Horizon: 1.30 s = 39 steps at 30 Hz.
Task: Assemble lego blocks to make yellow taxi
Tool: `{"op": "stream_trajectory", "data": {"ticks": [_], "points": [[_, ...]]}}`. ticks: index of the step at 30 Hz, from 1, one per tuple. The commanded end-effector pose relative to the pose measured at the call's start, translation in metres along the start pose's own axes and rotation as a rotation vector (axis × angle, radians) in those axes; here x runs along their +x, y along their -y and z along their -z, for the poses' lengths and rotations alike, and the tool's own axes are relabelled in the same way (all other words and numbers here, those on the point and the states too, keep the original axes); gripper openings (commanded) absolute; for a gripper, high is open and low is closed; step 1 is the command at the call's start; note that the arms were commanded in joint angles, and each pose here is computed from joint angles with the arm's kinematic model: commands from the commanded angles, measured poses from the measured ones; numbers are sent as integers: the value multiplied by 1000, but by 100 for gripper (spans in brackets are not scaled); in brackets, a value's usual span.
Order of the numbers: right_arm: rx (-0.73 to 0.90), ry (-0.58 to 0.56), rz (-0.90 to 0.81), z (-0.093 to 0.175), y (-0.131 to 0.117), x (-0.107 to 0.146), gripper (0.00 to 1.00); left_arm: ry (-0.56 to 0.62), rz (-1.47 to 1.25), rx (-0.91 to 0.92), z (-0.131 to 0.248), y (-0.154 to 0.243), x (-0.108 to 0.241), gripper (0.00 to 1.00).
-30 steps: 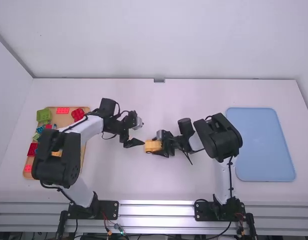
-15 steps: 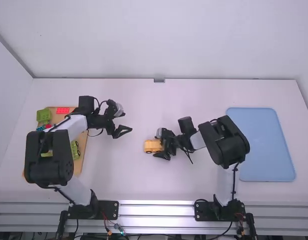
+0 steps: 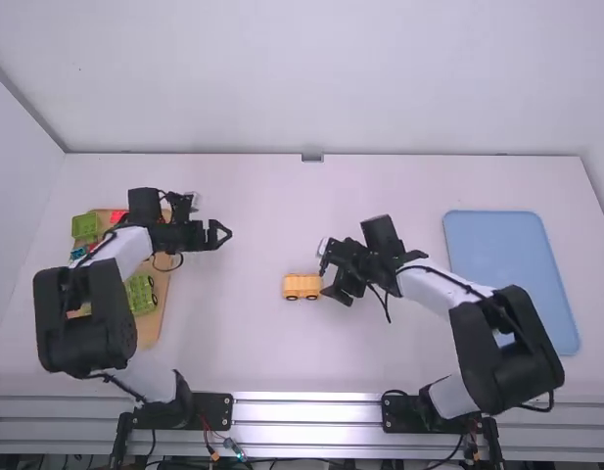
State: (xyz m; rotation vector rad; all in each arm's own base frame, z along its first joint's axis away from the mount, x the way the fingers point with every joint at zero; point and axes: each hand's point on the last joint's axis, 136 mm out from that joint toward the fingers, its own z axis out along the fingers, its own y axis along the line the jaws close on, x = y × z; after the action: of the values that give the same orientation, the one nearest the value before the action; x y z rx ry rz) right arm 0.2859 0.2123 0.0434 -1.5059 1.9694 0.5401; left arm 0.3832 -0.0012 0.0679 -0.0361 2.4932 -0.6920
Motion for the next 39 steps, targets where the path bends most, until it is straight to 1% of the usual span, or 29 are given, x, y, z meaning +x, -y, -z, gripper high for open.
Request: {"op": "stream_trajectory", "data": {"ticks": [1, 3, 6, 9, 12, 16, 21, 25, 29, 31, 33, 34, 36, 37, 39], "points": [[82, -22, 17, 12, 11, -2, 99, 98, 418, -275, 43, -54, -7, 99], [101, -1, 37, 16, 14, -9, 99, 112, 630, -462, 73, -89, 14, 99], [131, 36, 63, 20, 20, -20, 99, 116, 794, -681, 116, -127, 47, 99], [153, 64, 83, 21, 26, -27, 99, 105, 777, -758, 143, -148, 60, 99], [170, 80, 95, 22, 30, -31, 99, 80, 709, -784, 155, -160, 66, 99], [223, 93, 116, 25, 41, -37, 99, 31, 687, -900, 178, -185, 86, 99], [273, 132, 146, 29, 52, -49, 99, -59, 518, -817, 184, -192, 94, 99], [295, 155, 163, 31, 56, -55, 99, -65, 537, -875, 200, -200, 99, 99], [304, 165, 170, 32, 58, -58, 99, -81, 498, -854, 197, -198, 98, 99], [310, 163, 164, 34, 60, -56, 99, -76, 392, -775, 187, -193, 88, 99], [313, 165, 151, 35, 62, -55, 99, -56, 324, -694, 179, -185, 79, 99], [314, 166, 148, 36, 64, -54, 99, -56, 325, -685, 178, -185, 78, 100], [315, 168, 147, 37, 64, -54, 99, -88, 339, -700, 180, -186, 82, 99], [318, 167, 145, 38, 66, -53, 99, -128, 334, -694, 181, -186, 85, 99], [319, 166, 143, 38, 66, -52, 99, -161, 293, -671, 180, -186, 84, 99]]}}
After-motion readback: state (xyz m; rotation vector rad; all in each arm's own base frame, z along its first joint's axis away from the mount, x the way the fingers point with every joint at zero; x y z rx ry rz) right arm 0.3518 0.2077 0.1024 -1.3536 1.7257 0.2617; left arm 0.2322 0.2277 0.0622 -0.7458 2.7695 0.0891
